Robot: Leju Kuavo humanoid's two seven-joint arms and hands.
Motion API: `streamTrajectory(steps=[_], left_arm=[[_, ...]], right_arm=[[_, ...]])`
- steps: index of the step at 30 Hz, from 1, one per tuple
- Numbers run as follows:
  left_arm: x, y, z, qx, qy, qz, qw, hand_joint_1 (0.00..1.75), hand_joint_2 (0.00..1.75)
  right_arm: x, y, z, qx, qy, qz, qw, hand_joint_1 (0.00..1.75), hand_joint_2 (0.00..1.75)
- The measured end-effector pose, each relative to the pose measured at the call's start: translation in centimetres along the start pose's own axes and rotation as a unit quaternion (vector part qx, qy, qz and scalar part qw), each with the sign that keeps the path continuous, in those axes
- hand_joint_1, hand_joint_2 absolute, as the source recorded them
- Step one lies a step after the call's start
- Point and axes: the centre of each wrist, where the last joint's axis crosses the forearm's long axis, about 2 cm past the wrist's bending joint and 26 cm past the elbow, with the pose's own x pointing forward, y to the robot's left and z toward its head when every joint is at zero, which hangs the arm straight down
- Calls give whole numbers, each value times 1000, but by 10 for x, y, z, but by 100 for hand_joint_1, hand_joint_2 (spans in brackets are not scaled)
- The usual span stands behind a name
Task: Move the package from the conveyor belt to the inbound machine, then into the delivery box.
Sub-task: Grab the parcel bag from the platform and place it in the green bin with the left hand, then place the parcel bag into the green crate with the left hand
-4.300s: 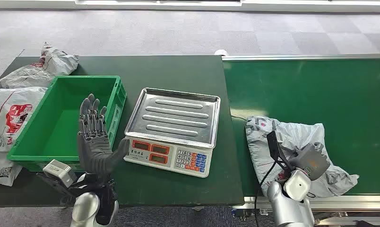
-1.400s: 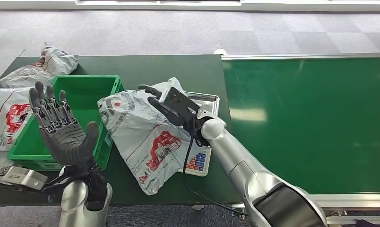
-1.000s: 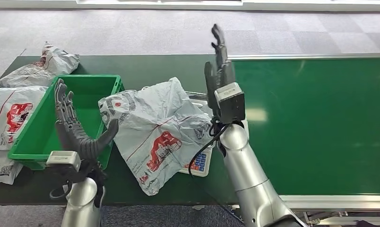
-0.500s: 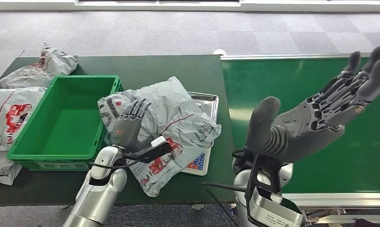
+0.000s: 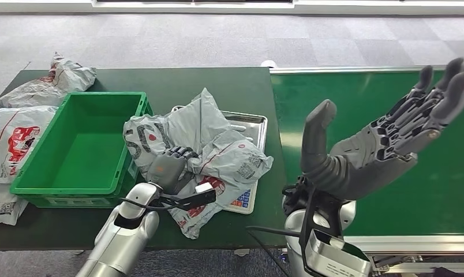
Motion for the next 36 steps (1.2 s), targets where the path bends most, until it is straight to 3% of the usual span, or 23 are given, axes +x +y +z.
streamTrajectory(steps=[5,10,13,19,22,25,27,29,32,33,34,36], left_arm=[[-2,7,1,51,-7,13,999,175,175],[-8,31,3,212,-19,92,973,175,175],[-17,54,10,337,-15,189,922,175,175],[-47,92,29,516,0,336,788,175,175],[-62,107,37,576,13,282,768,175,175],[-79,127,43,603,19,101,791,175,175],[-95,139,48,560,59,-48,825,175,175],[-113,141,53,503,155,-123,841,175,175],[-135,135,41,469,337,-58,814,175,175],[-139,133,32,456,379,-35,805,175,175],[-140,130,23,439,403,-24,803,175,175],[-142,121,9,403,402,-37,821,175,175]], right_arm=[[0,-1,3,7,1,5,1000,0,175],[-3,0,8,23,22,15,999,0,175],[-6,3,14,37,34,19,999,0,175],[-19,8,31,70,54,36,995,0,175],[-23,9,37,80,66,42,994,0,175],[-24,11,39,86,78,46,992,0,175],[-24,12,39,88,81,49,992,0,175],[-24,13,38,89,81,50,991,0,175],[-24,13,37,90,79,51,992,0,175],[-24,13,37,90,79,51,991,0,175],[-24,13,37,90,78,52,991,0,175],[-24,13,36,91,76,53,991,0,175]])
